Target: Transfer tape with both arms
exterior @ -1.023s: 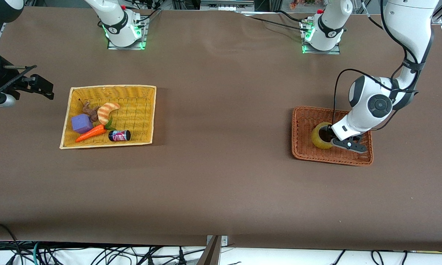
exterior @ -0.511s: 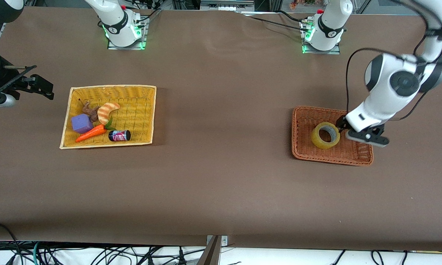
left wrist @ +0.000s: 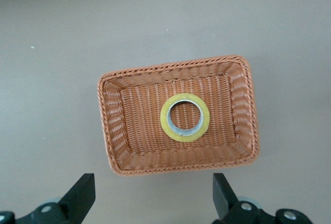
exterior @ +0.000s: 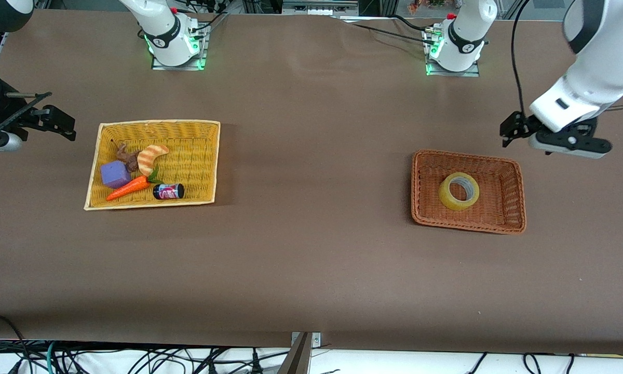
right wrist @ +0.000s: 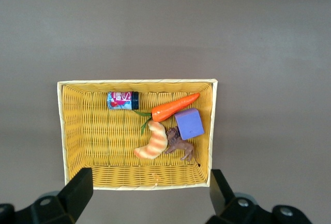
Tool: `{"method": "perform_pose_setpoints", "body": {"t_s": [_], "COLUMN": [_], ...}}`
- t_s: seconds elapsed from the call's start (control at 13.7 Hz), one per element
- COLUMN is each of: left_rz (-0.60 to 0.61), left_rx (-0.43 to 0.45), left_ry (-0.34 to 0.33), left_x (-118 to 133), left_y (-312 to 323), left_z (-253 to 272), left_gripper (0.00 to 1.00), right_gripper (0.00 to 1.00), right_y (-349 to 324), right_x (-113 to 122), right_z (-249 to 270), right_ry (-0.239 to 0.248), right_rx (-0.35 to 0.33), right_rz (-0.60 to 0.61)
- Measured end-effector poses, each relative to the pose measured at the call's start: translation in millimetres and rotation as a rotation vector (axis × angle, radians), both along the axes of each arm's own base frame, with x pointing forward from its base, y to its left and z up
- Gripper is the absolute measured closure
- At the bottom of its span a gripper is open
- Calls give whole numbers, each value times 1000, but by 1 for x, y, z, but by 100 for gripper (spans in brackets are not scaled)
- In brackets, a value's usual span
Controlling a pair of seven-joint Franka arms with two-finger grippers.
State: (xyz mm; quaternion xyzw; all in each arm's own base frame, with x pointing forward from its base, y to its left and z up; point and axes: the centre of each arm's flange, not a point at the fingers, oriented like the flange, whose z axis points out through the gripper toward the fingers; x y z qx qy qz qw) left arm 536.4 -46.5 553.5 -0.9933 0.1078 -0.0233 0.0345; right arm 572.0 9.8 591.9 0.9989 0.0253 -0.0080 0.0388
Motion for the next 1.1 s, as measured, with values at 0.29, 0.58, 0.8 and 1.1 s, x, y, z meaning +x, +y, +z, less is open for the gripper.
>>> {"method": "perform_pose_setpoints", "body": {"t_s": [0.29, 0.58, 0.8, 1.1], "left_rz": [-16, 27, 43, 42], "left_rx": [-3, -7, -9, -8], "left_ry": [7, 16, 11, 15], "left_x": [12, 22, 23, 22], "left_y": [-14, -15, -15, -16], "left_z": [41, 34, 37, 37], "left_gripper": [0, 0, 0, 0], "right_gripper": [0, 0, 0, 0], "right_y": [-1, -2, -2, -1], "right_x": [0, 0, 0, 0], "right_z": [0, 0, 0, 0], "right_ry": [0, 0, 0, -1], "right_rx": [0, 0, 0, 10], "right_rz": [-2, -3, -3, -4]}}
